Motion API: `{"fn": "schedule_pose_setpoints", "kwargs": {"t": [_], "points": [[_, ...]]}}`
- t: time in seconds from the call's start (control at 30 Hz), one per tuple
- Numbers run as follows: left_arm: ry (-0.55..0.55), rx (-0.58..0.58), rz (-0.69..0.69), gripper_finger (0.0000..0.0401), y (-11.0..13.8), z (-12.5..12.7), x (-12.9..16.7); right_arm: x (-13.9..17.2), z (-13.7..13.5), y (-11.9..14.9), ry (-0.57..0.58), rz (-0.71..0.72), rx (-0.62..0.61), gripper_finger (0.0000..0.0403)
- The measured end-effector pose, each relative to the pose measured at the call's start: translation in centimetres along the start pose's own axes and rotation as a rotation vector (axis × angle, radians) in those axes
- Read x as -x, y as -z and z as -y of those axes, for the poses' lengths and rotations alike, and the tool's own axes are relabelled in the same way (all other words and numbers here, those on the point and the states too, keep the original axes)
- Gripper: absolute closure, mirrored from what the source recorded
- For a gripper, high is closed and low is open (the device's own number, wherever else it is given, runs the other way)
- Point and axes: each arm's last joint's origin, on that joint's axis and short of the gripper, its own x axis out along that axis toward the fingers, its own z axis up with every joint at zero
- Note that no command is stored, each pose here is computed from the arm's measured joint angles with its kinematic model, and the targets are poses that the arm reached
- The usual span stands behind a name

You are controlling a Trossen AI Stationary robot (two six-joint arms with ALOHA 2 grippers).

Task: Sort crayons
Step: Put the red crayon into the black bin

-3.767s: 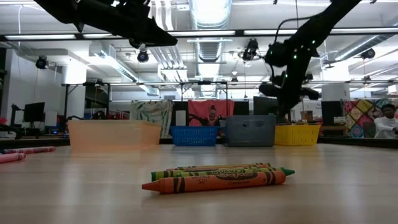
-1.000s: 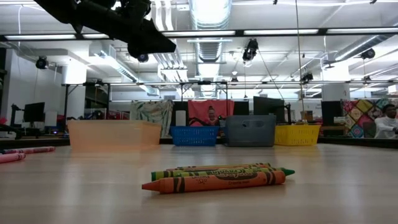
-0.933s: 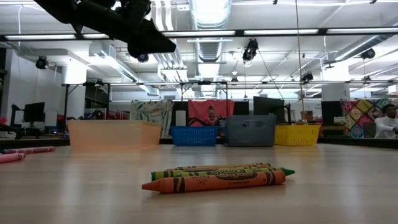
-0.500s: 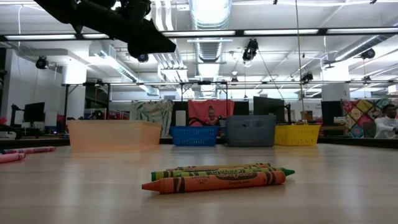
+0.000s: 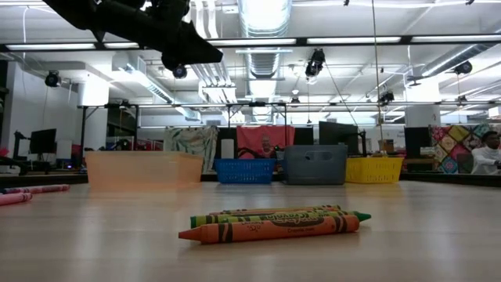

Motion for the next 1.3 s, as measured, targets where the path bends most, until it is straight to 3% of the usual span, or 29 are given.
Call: {"fn": "schedule_pose_setpoints", "kwargs": {"t": [0.33,0.53,0.83,1.07,1.3], "points": [[-0.004,-0.01,0.023,0.0337,-0.4,0.0,0.0,1.6,-0.2,0.7,-0.075,0.06,0.035,0.0376],[-0.006,-0.008,0.048,0.0337,-1.2,-0.1,0.0,2.9,1.3,1.5,-0.043,0.017,-0.051,0.0376],[-0.007,-0.04,0.055,0.0337,-1.4,-0.1,0.0,2.6,1.4,1.4,-0.026,-0.033,-0.056,0.0374],[-0.007,-0.04,0.055,0.0337,-1.4,-0.1,0.0,2.2,0.6,1.6,-0.107,-0.052,0.024,0.0348],[-0.007,-0.06,0.054,0.0337,-1.4,-0.1,0.0,0.8,1.2,2.0,-0.049,-0.081,0.035,0.033]]}}
